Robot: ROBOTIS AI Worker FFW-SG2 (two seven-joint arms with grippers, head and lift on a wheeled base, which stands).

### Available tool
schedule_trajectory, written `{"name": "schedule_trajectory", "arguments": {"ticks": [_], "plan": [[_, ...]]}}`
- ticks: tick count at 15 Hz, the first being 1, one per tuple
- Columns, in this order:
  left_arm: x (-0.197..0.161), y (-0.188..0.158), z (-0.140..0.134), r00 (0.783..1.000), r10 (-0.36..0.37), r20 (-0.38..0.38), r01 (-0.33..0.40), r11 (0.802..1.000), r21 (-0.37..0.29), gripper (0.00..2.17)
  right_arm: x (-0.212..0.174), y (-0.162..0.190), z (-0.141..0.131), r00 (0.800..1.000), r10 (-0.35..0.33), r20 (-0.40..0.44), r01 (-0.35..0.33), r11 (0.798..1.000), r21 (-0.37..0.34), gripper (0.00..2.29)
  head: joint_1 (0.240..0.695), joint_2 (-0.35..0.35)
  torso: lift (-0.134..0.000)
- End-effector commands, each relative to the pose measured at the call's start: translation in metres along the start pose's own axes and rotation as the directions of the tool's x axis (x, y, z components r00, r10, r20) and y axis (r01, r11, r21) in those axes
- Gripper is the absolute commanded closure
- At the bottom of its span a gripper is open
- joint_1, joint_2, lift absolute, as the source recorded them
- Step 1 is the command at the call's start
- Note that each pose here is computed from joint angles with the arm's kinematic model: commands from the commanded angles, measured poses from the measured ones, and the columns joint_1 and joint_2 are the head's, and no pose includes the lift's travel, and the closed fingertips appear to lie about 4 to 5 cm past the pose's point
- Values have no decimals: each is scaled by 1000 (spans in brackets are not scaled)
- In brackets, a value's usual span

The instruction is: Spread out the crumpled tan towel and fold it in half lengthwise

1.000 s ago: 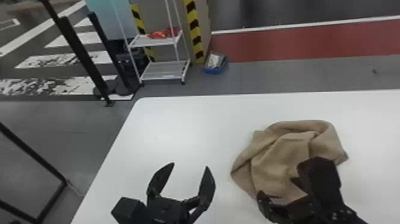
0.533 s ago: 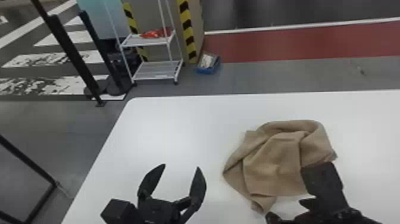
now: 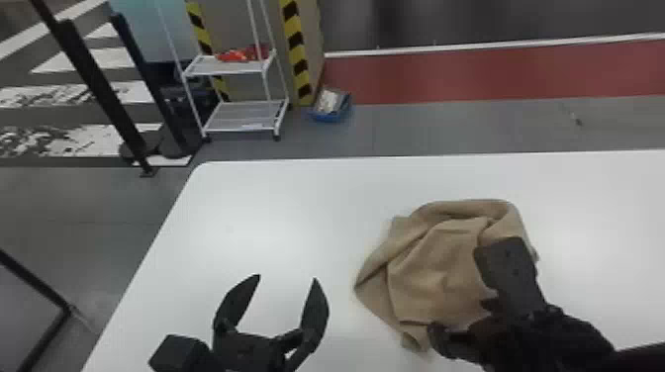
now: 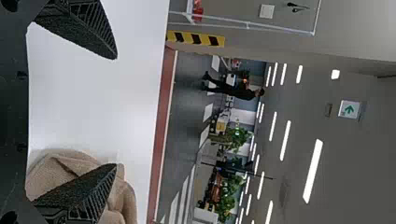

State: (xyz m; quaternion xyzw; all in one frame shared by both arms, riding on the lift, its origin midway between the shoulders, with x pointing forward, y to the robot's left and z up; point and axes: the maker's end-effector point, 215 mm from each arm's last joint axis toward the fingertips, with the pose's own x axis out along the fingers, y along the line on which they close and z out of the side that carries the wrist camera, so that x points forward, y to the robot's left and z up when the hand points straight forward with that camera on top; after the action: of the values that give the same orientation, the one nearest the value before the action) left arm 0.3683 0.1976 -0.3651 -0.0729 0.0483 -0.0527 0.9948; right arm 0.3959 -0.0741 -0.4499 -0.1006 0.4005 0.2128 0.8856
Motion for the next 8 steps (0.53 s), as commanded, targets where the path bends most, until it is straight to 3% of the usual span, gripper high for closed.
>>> {"name": "schedule_trajectory", "arguments": {"ticks": [1,5,8], "plan": [[0,0,-1,1000,0,-1,0,1000,-1,53,13,1,6,1000,6,4,-6,1000,-17,272,695,183,-124],[0,3,-1,1000,4,-1,-4,1000,2,53,21,10,14,999,32,24,-31,999,-30,853,695,197,-124],[0,2,-2,1000,3,-2,-3,1000,1,53,21,7,18,999,19,41,-18,999,-33,1659,695,208,-124]]}}
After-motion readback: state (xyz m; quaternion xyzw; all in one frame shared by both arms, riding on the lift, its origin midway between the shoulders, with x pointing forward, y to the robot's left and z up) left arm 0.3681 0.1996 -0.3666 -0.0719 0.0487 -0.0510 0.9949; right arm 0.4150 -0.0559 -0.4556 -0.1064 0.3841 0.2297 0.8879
